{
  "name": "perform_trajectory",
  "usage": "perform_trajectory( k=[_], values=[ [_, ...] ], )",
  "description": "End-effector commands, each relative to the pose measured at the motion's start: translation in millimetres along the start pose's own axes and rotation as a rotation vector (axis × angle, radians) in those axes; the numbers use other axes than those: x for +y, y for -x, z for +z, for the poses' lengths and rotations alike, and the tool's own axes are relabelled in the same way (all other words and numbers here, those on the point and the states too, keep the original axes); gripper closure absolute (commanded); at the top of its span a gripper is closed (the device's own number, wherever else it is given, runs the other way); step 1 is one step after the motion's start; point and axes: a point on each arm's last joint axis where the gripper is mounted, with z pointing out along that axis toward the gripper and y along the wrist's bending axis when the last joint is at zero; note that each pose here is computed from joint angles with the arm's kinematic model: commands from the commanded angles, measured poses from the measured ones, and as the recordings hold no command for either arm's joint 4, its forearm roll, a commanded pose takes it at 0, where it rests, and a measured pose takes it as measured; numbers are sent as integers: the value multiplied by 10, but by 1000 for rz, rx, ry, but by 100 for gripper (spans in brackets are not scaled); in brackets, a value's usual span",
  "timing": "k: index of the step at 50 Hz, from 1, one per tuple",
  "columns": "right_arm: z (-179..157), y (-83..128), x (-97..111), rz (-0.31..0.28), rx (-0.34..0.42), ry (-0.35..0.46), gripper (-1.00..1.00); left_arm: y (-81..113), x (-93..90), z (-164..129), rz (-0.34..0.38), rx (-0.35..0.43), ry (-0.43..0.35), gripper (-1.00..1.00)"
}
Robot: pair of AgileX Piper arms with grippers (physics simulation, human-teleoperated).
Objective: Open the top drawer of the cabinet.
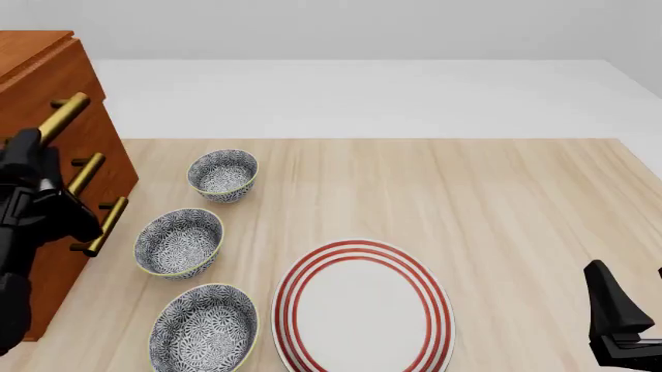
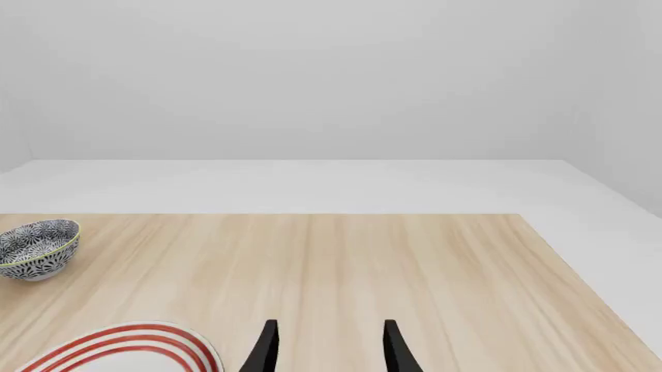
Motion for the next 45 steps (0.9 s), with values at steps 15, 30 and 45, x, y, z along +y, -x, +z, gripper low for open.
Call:
perform_trajectory(
  k=[15, 30, 45],
  values=[
    [0, 0, 0, 0, 0, 0, -100, 67, 3, -107, 7, -27, -4, 100],
    [0, 0, 0, 0, 0, 0, -100, 93, 10, -133, 5, -39, -2, 100],
    [0, 0, 0, 0, 0, 0, -100, 128, 26, -157, 3, -56, 4, 100]
  ],
)
